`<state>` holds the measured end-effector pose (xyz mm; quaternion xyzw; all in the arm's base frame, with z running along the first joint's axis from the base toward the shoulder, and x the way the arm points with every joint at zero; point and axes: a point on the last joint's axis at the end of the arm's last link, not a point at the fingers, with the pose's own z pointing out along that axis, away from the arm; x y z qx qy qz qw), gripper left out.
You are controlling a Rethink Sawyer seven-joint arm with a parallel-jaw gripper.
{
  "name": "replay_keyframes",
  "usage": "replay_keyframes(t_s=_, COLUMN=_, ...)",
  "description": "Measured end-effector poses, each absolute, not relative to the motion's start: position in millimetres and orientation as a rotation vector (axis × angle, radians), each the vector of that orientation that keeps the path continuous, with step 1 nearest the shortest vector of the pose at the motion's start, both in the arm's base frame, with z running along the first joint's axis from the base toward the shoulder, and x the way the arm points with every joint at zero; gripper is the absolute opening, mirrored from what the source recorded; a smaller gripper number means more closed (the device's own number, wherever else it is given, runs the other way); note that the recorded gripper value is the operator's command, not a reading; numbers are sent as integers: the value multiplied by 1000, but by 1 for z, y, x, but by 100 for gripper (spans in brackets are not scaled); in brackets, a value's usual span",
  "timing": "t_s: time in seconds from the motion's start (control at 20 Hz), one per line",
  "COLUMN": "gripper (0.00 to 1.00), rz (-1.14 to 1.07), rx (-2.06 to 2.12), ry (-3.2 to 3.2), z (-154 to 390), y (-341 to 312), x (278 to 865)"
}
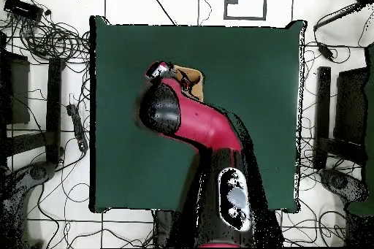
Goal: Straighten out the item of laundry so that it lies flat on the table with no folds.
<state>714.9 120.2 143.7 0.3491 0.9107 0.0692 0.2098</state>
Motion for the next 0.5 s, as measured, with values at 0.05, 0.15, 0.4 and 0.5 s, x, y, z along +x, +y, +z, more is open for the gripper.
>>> replay_keyframes(t_s=0.05, gripper=0, rz=209, rx=1012, ry=2514, z=141, y=136, x=720)
replay_keyframes(t_s=0.15, gripper=0, rz=242, rx=1094, ry=2476, z=135, y=168, x=732)
replay_keyframes(t_s=0.4, gripper=0, rz=303, rx=1153, ry=2450, z=112, y=196, x=749)
replay_keyframes(t_s=0.5, gripper=0, rz=302, rx=1153, ry=2440, z=97, y=179, x=759)
